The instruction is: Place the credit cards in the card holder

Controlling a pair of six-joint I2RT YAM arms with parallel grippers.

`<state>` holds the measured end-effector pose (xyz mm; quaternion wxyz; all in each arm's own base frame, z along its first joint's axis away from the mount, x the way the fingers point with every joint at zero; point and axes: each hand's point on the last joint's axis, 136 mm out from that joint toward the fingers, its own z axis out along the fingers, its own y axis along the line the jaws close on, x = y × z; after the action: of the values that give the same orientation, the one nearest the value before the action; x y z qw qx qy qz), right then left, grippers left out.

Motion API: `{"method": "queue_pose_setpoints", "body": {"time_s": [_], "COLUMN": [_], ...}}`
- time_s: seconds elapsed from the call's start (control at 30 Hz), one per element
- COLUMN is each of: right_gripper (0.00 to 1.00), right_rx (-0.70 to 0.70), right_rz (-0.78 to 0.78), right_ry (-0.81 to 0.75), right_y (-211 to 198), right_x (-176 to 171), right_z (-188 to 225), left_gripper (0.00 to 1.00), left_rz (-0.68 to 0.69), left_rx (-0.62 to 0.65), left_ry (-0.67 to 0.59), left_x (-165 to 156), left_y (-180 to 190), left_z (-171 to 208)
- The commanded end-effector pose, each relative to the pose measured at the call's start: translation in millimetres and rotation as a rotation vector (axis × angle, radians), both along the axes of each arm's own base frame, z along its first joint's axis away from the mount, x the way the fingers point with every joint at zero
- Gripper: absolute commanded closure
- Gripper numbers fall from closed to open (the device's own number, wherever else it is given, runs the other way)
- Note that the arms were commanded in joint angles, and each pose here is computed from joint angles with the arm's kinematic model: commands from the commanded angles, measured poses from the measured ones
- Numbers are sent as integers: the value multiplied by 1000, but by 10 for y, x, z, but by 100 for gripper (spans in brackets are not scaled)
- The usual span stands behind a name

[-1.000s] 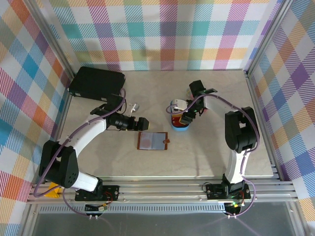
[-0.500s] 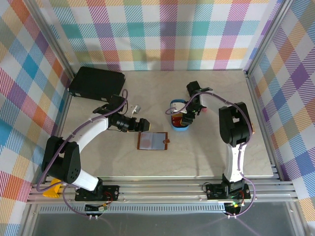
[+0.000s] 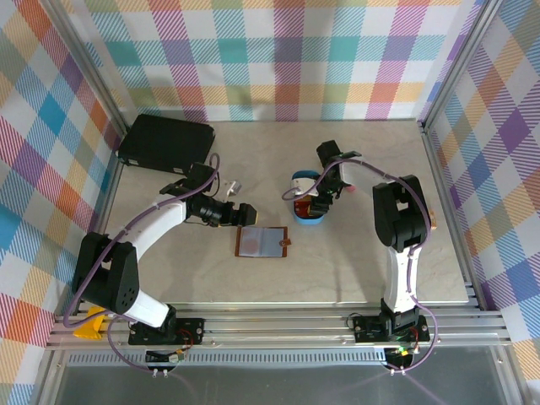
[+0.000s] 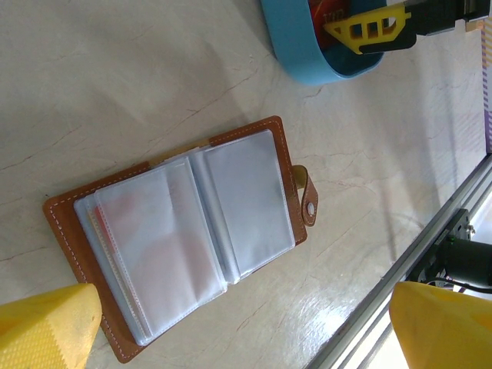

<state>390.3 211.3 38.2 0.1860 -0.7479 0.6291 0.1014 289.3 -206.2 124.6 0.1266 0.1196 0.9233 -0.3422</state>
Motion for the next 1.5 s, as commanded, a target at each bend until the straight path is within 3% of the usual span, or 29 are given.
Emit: {"method": "queue_pose_setpoints", "body": {"time_s": [0.0,0.17,0.67,0.77,1.1,1.47], "right_gripper": [31,35,78,82,95,100], "right_rx": [3,-10,-43,-39,-22,28], "right_rz": [18,13,-49,-55,-66,-143], "right_ry": [89,103,11,-14,-49,22], "right_y": [24,-2,-48,-37,-18,-21], "right_x": [-228,-262,-40,-6,-65,-356], "right_z": [-180,-245,-217,-168,23,396], "left_gripper": [4,4,5,5,5,6], "left_rz": [-8,-7,-7,-6,-7,-3], "left_rx": [-8,-8,-18,-20,-31,-60], "left_ry": [-10,-10,-10,-9,-7,-51], "left_x": [50,54,50,53,57,38], "left_y": [-6,-5,-18,-20,-36,-45], "left_z": [16,16,22,19,36,185]}}
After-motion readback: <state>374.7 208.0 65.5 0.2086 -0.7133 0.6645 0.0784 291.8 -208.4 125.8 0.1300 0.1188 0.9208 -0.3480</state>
